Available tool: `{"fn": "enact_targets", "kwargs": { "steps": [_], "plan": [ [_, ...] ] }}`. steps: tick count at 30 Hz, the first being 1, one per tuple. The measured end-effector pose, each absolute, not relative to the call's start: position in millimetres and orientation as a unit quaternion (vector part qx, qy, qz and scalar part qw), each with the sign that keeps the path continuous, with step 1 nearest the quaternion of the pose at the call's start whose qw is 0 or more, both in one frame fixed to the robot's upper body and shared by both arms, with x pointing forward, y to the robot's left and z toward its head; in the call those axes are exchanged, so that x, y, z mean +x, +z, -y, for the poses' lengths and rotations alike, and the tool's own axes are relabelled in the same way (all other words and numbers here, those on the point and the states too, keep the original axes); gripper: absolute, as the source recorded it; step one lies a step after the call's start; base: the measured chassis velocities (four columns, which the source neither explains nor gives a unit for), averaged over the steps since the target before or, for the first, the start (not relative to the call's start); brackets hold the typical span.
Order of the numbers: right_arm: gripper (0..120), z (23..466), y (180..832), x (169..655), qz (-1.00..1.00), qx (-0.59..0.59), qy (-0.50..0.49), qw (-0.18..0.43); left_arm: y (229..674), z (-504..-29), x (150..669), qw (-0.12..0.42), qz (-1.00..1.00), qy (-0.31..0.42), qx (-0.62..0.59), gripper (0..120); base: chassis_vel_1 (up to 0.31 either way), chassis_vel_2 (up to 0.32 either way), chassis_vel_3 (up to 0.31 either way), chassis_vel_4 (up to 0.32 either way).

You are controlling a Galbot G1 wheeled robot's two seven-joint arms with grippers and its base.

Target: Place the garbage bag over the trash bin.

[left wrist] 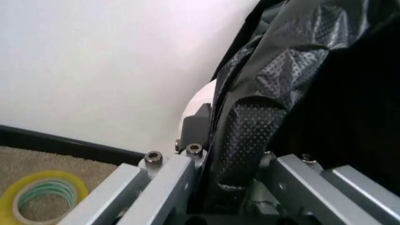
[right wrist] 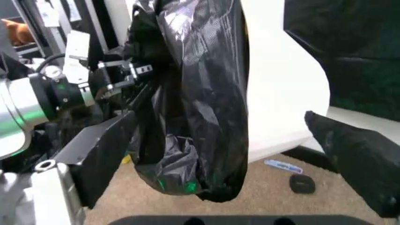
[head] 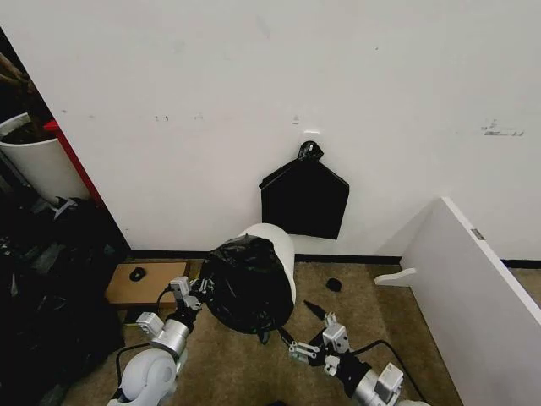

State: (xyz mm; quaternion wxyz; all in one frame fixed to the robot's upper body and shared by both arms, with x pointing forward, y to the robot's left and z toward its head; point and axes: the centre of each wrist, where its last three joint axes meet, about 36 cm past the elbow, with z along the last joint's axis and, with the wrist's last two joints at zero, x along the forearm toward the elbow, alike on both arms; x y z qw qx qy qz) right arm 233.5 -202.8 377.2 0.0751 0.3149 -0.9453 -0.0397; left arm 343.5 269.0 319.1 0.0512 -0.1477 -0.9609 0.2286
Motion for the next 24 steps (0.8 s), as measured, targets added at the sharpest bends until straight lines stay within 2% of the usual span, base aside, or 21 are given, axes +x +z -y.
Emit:
{"fn": "enact_targets", "kwargs": {
  "steps": [8,11,24],
  "plan": [
    [100,205,365,238,0.949,0.301,-0.023,0.096,321,-267,344,0.05,0.959,0.233,-0.151,0,0.0,0.0,0.0,0.0],
    [93,205,362,243,0.949,0.3,-0.022,0.092,322,-268,344,0.05,0.959,0.233,-0.151,0,0.0,0.0,0.0,0.0],
    [43,206,359,251,0.948,0.304,-0.026,0.091,321,-263,345,0.05,0.958,0.238,-0.155,0,0.0,0.0,0.0,0.0]
  ]
}}
